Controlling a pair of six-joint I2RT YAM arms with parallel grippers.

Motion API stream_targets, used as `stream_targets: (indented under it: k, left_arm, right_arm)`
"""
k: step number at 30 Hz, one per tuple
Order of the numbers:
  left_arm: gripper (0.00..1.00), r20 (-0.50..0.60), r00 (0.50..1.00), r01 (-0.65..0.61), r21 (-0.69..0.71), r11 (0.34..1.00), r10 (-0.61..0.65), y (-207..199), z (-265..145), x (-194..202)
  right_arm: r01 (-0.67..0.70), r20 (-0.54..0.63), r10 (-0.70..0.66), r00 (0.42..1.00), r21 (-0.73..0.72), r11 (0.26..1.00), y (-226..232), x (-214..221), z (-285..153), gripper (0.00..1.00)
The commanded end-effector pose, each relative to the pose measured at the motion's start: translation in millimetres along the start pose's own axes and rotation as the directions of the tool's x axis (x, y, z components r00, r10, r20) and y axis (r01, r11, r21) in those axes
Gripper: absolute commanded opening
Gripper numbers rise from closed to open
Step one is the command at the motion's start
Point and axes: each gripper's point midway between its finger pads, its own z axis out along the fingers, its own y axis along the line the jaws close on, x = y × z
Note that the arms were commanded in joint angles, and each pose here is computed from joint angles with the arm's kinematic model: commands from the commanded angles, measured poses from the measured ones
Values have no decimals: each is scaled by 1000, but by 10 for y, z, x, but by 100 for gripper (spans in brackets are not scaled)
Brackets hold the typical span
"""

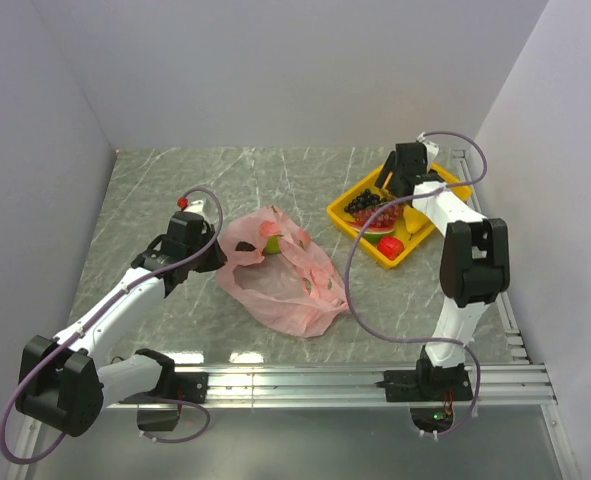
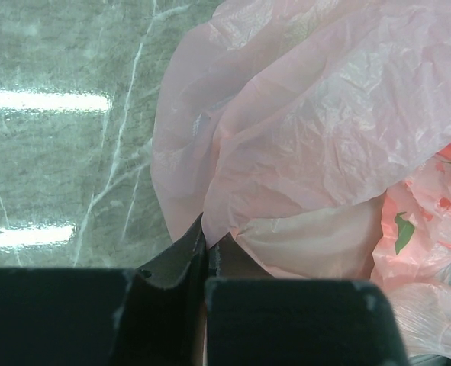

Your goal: Untie the knot of the plastic bag and take out the fruit

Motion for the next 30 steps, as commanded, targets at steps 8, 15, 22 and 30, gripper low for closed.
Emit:
stream_targets:
  k: [8,15,22,30]
  left_arm:
    - [1,194,971,-153,41,987,142,-297,-357,-573]
    - [1,295,918,-313,130,941,265,-1108,-855,-555]
    - [0,135,950,-293,74,953,282,-973,-451,140]
    - [1,105,992,-60,-65,996,66,-568,-318,331]
  right_arm:
    - [195,201,-130,971,-347,918,739,85,-1485,88]
    - [307,304,-156,940,-553,775,957,365,-2257,84]
    - [427,366,-241,899,-607,670,968,620,-2551,84]
    - [535,415,-347,841,-734,419,1269,1128,-3072,79]
